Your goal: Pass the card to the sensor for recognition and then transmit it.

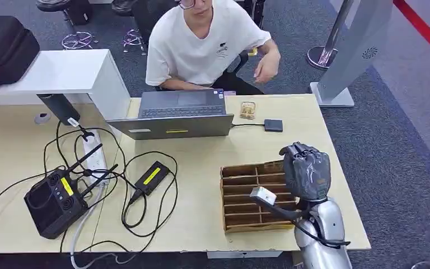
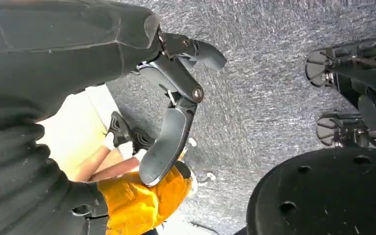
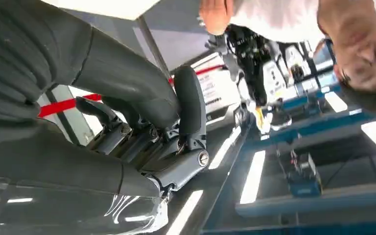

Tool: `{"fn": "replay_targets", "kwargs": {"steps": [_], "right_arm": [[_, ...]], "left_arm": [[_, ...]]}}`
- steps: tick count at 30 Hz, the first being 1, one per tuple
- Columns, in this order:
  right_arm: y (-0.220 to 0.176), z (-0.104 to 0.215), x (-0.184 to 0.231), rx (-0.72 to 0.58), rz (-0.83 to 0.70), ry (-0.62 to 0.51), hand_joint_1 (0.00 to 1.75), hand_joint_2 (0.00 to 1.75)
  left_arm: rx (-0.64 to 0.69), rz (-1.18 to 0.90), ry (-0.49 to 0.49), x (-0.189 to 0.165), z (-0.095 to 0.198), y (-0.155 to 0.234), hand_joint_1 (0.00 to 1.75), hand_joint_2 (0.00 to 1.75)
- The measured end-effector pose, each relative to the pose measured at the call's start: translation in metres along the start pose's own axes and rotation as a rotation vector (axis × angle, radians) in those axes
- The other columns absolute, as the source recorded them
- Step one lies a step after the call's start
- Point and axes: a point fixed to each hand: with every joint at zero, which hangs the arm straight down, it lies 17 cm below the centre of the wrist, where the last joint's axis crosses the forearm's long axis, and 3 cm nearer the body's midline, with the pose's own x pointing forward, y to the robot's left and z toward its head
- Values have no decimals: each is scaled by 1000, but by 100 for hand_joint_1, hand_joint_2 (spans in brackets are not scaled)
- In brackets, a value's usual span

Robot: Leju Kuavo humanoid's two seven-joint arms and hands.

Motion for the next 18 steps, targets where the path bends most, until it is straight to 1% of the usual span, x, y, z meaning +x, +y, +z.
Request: {"fn": "replay_targets", "kwargs": {"steps": [5, 6, 7, 10, 14, 18], "right_arm": [[-22, -6, -3, -72, 5, 18, 175, 175], [-25, -7, -4, -81, 7, 25, 138, 175], [-28, -7, -5, -92, 7, 32, 0, 175], [-34, -9, -8, -108, 11, 47, 0, 175], [-21, -3, -24, -57, 26, 144, 0, 175], [-7, 6, -28, -6, 36, 147, 0, 175]], "left_arm": [[8, 4, -3, -1, 0, 2, 0, 175], [8, 6, -3, -1, 0, 1, 0, 175], [9, 5, -2, -1, 1, 2, 0, 175], [10, 6, 0, -2, 1, 2, 0, 175], [4, -1, 2, -3, 1, 1, 0, 175], [4, 6, -2, -3, 2, 2, 0, 175]]}}
